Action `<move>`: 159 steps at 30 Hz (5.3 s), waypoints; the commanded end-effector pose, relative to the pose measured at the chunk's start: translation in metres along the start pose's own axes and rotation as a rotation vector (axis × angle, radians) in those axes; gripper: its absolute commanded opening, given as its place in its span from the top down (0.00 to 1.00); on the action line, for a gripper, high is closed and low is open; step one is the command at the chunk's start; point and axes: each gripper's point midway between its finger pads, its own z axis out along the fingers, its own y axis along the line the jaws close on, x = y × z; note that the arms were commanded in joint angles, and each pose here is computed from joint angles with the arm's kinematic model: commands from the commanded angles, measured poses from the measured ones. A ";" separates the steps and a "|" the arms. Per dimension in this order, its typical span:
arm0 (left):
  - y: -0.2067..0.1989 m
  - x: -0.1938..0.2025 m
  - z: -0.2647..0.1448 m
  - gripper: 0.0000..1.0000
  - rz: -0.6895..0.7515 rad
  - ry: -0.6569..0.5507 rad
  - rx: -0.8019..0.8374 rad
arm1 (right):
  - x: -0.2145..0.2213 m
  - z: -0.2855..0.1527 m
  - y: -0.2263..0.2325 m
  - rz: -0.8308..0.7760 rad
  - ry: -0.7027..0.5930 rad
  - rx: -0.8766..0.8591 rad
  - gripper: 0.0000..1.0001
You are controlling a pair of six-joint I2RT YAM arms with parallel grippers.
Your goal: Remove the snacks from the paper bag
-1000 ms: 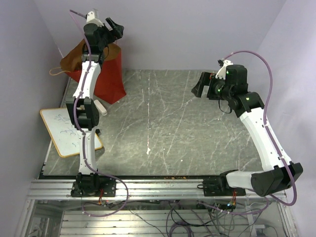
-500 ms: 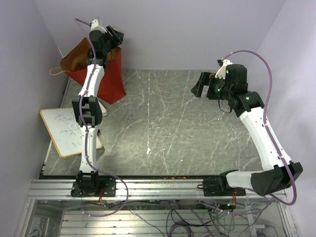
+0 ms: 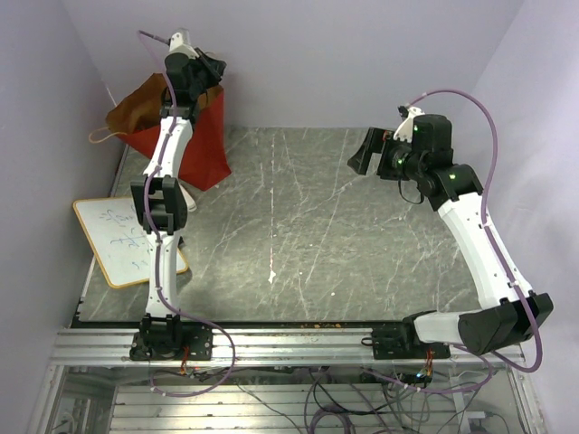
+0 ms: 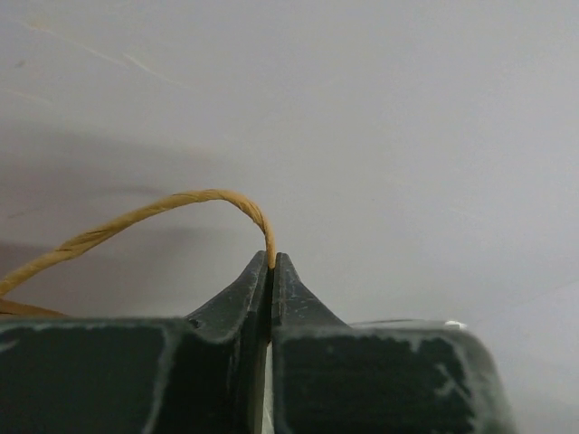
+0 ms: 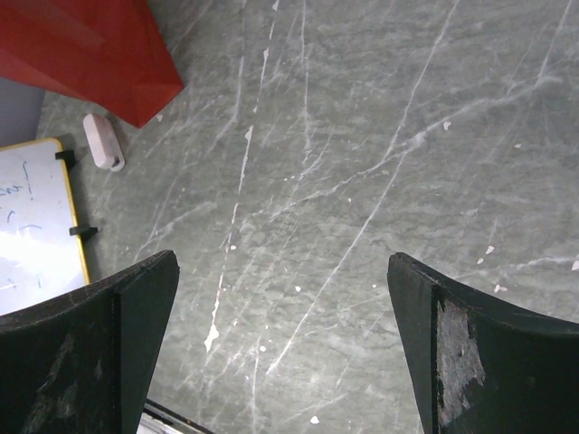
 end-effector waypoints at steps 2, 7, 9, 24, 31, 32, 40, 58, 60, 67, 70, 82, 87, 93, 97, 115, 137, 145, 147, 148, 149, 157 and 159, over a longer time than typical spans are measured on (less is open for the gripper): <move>-0.076 -0.039 -0.024 0.91 0.015 -0.040 0.133 | -0.013 -0.002 0.010 0.025 -0.017 -0.041 0.00; -0.106 -0.032 -0.040 0.93 -0.006 0.004 0.170 | -0.013 0.002 0.013 0.045 0.003 -0.049 0.00; -0.119 -0.028 -0.048 0.93 -0.017 0.018 0.185 | -0.013 0.003 0.014 0.050 0.009 -0.055 0.00; -0.201 0.012 -0.115 0.93 -0.086 0.159 0.248 | -0.010 0.001 0.023 0.092 0.019 -0.100 0.00; -0.245 0.040 -0.146 0.93 -0.120 0.227 0.291 | -0.008 -0.001 0.023 0.104 0.024 -0.096 0.00; -0.249 0.044 -0.151 0.93 -0.128 0.235 0.296 | -0.008 -0.002 0.023 0.105 0.024 -0.095 0.00; -0.293 0.080 -0.189 0.93 -0.178 0.316 0.337 | -0.009 -0.007 0.021 0.109 0.017 -0.075 0.00; -0.367 0.132 -0.253 0.93 -0.218 0.428 0.405 | -0.016 -0.015 0.013 0.179 -0.018 -0.007 0.00; -0.375 0.140 -0.257 0.93 -0.229 0.446 0.420 | -0.016 -0.016 0.012 0.188 -0.017 0.003 0.00; -0.410 0.164 -0.275 0.93 -0.219 0.505 0.481 | -0.019 -0.024 -0.003 0.198 -0.033 0.083 0.00; -0.420 0.167 -0.280 0.93 -0.210 0.516 0.507 | -0.020 -0.030 -0.009 0.198 -0.051 0.118 0.00; -0.406 0.145 -0.299 0.47 -0.055 0.545 0.464 | -0.049 -0.029 0.005 0.152 -0.114 0.049 0.00; -0.385 0.121 -0.302 0.33 -0.023 0.538 0.397 | -0.058 -0.025 0.009 0.144 -0.112 0.038 0.00; -0.330 0.066 -0.295 0.26 -0.008 0.487 0.264 | -0.039 -0.018 0.015 0.191 -0.043 -0.008 0.00; -0.263 0.038 -0.284 0.23 -0.013 0.460 0.088 | -0.028 -0.018 0.024 0.234 0.016 -0.050 0.00; -0.117 0.069 -0.170 0.24 -0.329 0.511 -0.165 | 0.032 -0.023 0.045 0.384 0.210 -0.192 0.10; -0.127 0.063 -0.125 0.78 -0.342 0.473 -0.028 | 0.027 -0.020 0.047 0.347 0.188 -0.218 0.36; -0.151 0.018 -0.133 0.93 -0.321 0.402 0.064 | 0.013 -0.021 0.062 0.240 0.180 -0.322 0.71; -0.163 0.005 -0.142 0.93 -0.308 0.387 0.103 | 0.008 -0.022 0.071 0.201 0.186 -0.373 0.82; -0.167 0.000 -0.146 0.93 -0.304 0.382 0.120 | 0.006 -0.022 0.075 0.185 0.189 -0.398 0.87; -0.172 -0.007 -0.150 0.93 -0.299 0.376 0.138 | 0.005 -0.021 0.079 0.175 0.195 -0.427 0.91; -0.183 -0.059 -0.183 0.93 -0.210 0.293 0.176 | 0.015 0.002 0.160 0.079 0.259 -0.623 0.93; -0.183 -0.068 -0.187 0.93 -0.197 0.283 0.186 | 0.023 0.007 0.181 0.068 0.292 -0.682 0.93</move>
